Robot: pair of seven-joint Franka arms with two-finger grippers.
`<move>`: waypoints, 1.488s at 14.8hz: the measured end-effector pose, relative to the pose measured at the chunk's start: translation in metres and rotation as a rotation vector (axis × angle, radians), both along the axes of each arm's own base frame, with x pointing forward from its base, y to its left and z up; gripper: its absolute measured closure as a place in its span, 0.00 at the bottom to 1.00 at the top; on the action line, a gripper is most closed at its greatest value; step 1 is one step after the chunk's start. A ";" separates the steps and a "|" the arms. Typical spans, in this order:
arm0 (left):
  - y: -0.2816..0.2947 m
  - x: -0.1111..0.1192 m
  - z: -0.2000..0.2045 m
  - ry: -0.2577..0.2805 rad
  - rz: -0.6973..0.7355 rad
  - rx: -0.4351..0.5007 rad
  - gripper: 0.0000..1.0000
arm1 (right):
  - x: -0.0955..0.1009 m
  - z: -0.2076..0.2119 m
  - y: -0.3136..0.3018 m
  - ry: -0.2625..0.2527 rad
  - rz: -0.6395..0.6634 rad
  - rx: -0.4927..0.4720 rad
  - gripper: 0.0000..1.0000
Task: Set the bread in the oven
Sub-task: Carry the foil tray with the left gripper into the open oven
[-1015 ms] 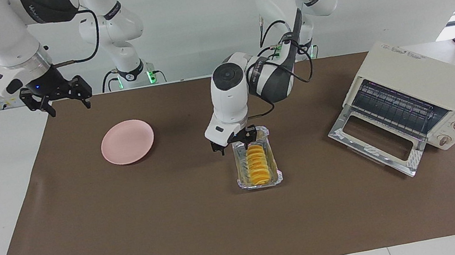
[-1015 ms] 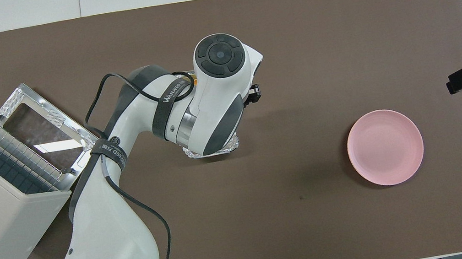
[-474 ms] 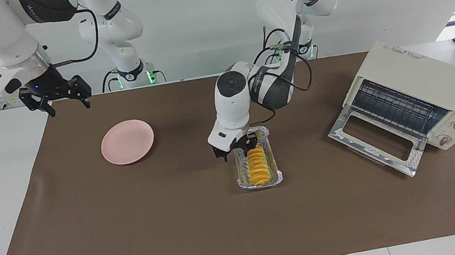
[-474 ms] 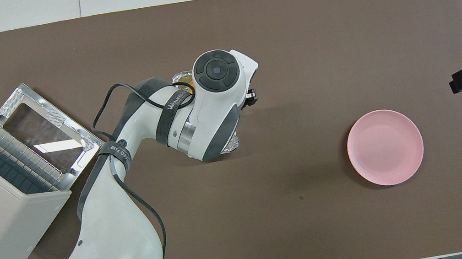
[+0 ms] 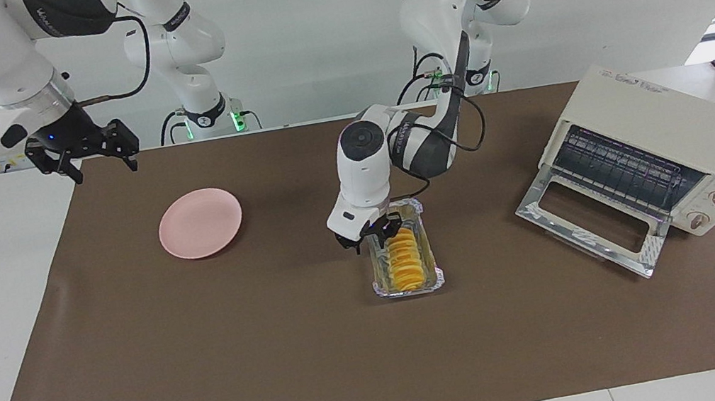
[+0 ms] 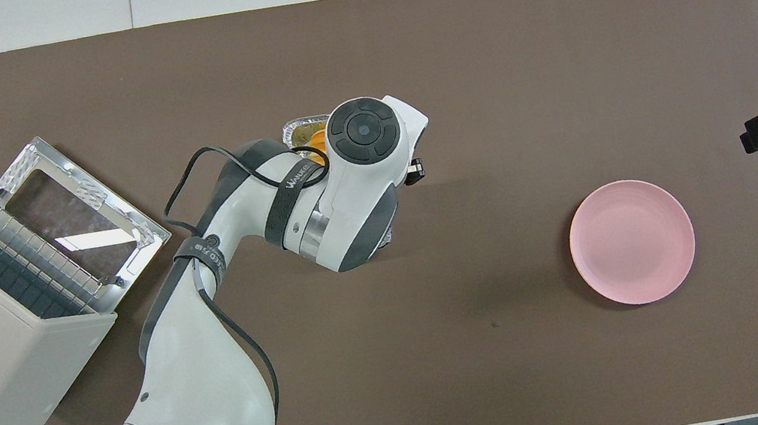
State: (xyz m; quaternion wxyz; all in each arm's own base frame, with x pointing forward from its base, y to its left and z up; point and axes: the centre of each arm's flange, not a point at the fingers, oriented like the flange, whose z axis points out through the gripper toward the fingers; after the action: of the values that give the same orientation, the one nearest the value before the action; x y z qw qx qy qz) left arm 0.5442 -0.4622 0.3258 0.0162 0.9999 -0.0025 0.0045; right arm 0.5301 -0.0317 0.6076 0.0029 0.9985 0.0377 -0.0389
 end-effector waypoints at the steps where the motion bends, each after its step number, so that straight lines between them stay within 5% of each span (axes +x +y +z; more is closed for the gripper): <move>1: 0.000 -0.001 -0.001 0.000 -0.001 0.000 0.52 | 0.000 0.000 0.000 -0.001 0.000 0.000 0.00; 4: -0.001 -0.003 -0.003 0.002 0.000 0.002 0.62 | -0.001 0.001 0.000 -0.002 0.000 0.000 0.00; 7: -0.002 -0.004 -0.004 0.005 0.013 0.004 0.98 | -0.001 0.001 0.000 -0.002 0.000 0.000 0.00; 12: 0.007 -0.004 0.003 0.043 0.088 0.054 0.98 | -0.001 0.001 0.000 -0.002 0.000 0.000 0.00; 19: 0.159 0.089 0.137 -0.039 0.396 0.076 0.98 | -0.001 0.001 0.000 -0.002 0.000 0.000 0.00; 22: 0.245 0.114 0.160 -0.064 0.534 0.109 0.98 | -0.001 0.001 0.000 -0.002 0.000 0.000 0.00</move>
State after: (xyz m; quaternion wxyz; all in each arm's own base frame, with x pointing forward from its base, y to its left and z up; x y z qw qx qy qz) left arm 0.6582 -0.2176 0.4857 -0.0395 0.9638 0.2607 0.0399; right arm 0.5293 -0.0315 0.6091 0.0030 0.9986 0.0378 -0.0377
